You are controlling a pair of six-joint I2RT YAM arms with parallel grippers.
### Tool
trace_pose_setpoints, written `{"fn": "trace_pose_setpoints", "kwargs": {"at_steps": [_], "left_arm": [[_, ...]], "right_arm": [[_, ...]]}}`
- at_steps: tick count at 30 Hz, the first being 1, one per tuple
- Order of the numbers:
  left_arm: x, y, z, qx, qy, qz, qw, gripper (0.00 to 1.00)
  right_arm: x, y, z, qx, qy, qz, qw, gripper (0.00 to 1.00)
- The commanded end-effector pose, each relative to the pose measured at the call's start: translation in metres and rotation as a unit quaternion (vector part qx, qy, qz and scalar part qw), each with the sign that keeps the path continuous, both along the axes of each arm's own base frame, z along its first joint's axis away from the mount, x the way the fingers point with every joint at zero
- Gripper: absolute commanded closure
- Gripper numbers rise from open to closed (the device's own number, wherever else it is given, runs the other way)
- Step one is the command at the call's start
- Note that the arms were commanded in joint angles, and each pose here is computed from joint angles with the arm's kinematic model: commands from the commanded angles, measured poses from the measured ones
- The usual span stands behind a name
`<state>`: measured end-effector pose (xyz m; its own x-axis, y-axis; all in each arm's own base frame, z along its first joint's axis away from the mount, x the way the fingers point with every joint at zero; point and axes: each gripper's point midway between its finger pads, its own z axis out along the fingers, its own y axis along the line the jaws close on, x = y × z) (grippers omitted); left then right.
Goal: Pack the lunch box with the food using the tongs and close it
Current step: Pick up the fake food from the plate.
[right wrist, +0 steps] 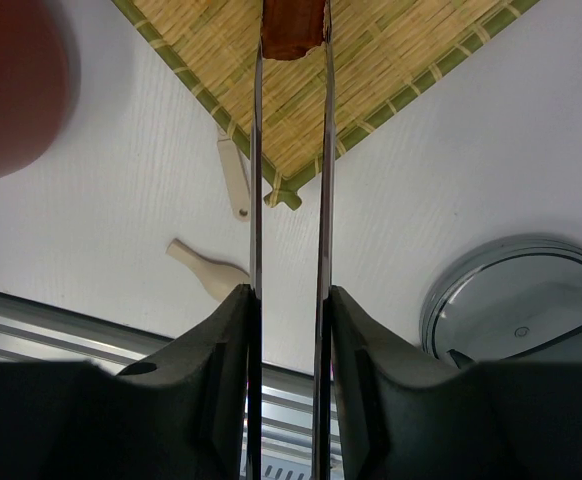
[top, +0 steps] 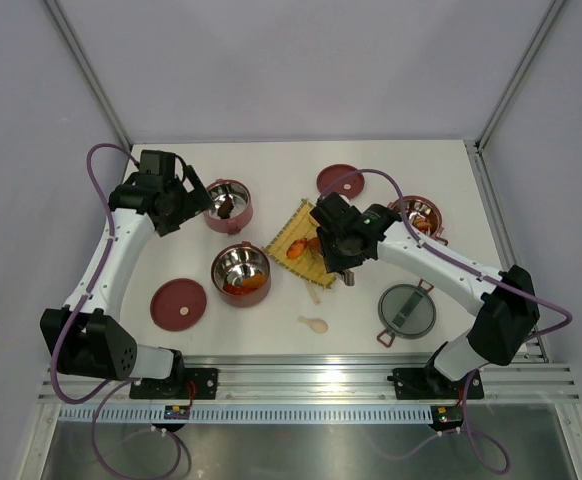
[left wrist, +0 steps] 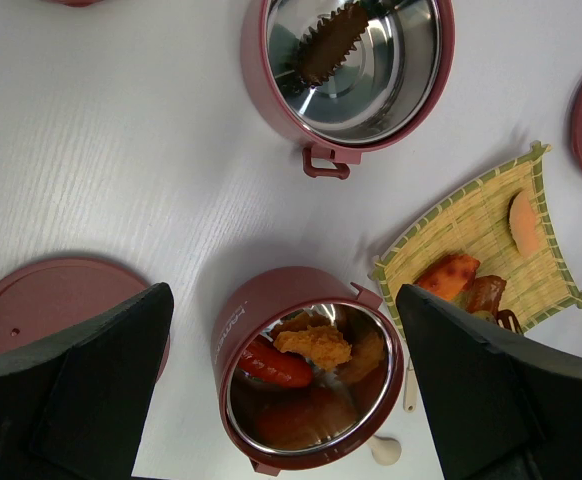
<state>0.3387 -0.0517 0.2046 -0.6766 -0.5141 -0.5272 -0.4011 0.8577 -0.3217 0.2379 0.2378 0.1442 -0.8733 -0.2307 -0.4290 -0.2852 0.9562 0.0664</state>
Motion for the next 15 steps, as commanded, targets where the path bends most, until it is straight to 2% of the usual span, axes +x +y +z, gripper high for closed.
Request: {"fn": "trace_pose_setpoints", "kwargs": {"at_steps": [1,7,15], "left_arm": [[0.006,-0.001,0.005,-0.002,-0.017,-0.005,1.0,0.01],[0.005,0.0,0.006,-0.002,-0.019,-0.004,1.0,0.01],[0.005,0.0,0.005,-0.001,-0.018,-0.005,1.0,0.01]], "right_arm": [[0.009,0.005,0.039,0.031,-0.054,0.0,0.998,0.66],[0.009,0.007,0.045,0.041,-0.058,0.002,0.997,0.67],[0.007,0.026,0.077,0.11,-0.088,0.032,0.99,0.67]]}}
